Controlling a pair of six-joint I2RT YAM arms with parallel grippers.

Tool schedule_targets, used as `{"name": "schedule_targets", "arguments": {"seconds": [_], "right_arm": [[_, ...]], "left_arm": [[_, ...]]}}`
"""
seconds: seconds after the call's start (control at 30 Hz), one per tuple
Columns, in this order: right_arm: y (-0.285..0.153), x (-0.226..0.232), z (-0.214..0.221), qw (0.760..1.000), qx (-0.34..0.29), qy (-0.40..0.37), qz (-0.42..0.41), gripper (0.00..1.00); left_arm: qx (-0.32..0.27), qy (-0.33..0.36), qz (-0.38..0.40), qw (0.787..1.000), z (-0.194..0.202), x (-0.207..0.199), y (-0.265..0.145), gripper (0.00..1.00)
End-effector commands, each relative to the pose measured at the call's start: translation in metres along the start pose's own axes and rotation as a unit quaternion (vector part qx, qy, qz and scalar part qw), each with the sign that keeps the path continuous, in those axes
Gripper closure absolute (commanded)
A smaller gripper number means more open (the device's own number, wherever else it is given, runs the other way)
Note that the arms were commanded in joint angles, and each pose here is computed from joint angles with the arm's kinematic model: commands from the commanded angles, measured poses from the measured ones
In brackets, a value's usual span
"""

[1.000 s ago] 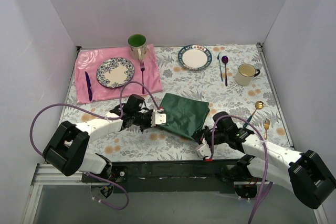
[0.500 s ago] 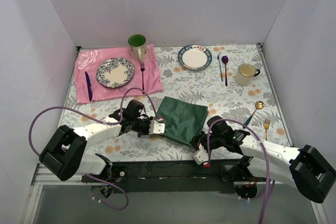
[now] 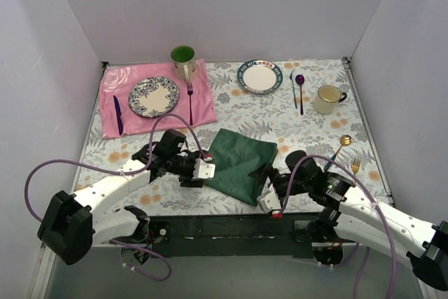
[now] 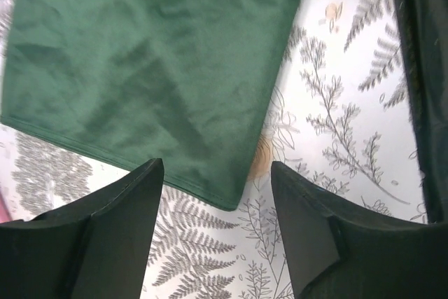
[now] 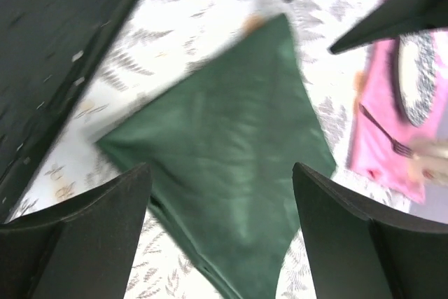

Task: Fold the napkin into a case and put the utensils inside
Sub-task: Turn over the upper triangle folded napkin at the center of the board, then smooth out the lower triangle-folded napkin at the center of the board.

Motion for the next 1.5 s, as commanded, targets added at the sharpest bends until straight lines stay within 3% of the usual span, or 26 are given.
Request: {"name": "schedule_targets", "arguments": {"seconds": [0.0,0.03,0.07,0.17,0.23,0.27,0.33,0.43,0.5,0.53,0.67,0.73,0.97,1.23,1.47], "right_arm": [[-0.029,-0.05,-0.013,0.975,0.043,0.181,0.121,0.12],[-0.033,-0.062,-0.01,0.961,0.056,0.221,0.154,0.14],[-0.037,-0.078,-0.012,0.931,0.06,0.311,0.181,0.17],[-0.06,-0.102,0.004,0.851,0.077,0.452,0.256,0.31],[-0.077,-0.11,0.018,0.762,0.057,0.569,0.304,0.39],[-0.081,-0.106,0.025,0.733,0.058,0.602,0.312,0.41],[-0.091,-0.099,0.038,0.656,0.051,0.676,0.331,0.44],[-0.09,-0.079,0.053,0.562,0.046,0.761,0.322,0.45],[-0.085,-0.068,0.064,0.524,0.037,0.795,0.304,0.45],[-0.087,-0.061,0.073,0.488,0.034,0.816,0.308,0.44],[-0.082,-0.056,0.095,0.425,0.005,0.864,0.271,0.29],[-0.083,-0.057,0.104,0.406,0.0,0.873,0.27,0.22],[-0.071,-0.044,0.131,0.353,0.004,0.898,0.264,0.16],[-0.057,-0.031,0.15,0.327,0.013,0.91,0.255,0.15],[-0.047,-0.026,0.164,0.32,0.011,0.915,0.246,0.2]], "left_arm": [[-0.063,-0.015,0.009,0.998,-0.04,0.006,-0.017,0.35],[-0.075,-0.033,0.004,0.997,-0.048,0.011,-0.019,0.35],[-0.084,-0.05,0.003,0.995,-0.053,0.014,-0.018,0.34],[-0.106,-0.119,-0.018,0.987,-0.066,0.031,-0.013,0.36],[-0.12,-0.139,-0.046,0.982,-0.069,0.041,-0.011,0.39],[-0.122,-0.171,-0.052,0.976,-0.064,0.037,-0.007,0.39],[-0.145,-0.17,-0.078,0.972,-0.07,0.044,-0.008,0.39],[-0.143,-0.184,-0.076,0.969,-0.074,0.043,0.008,0.4],[-0.142,-0.181,-0.079,0.97,-0.085,0.05,0.018,0.4],[-0.137,-0.171,-0.075,0.973,-0.093,0.047,0.027,0.4],[-0.119,-0.146,-0.074,0.979,-0.11,0.051,0.063,0.41],[-0.116,-0.135,-0.071,0.981,-0.118,0.045,0.075,0.41],[-0.114,-0.107,-0.049,0.987,-0.123,0.02,0.105,0.42],[-0.103,-0.1,-0.043,0.989,-0.119,0.008,0.125,0.43],[-0.09,-0.089,-0.026,0.992,-0.111,-0.006,0.138,0.44]]}}
Point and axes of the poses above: each gripper's point midway between its finger pads, its own y axis out along the fingers, its own x axis along the line the jaws close on, z = x × y, the point moved 5 cm from there along -y, back along the fingers, and after that the axes turned 2 degrees about -y, right-handed, at the moved point
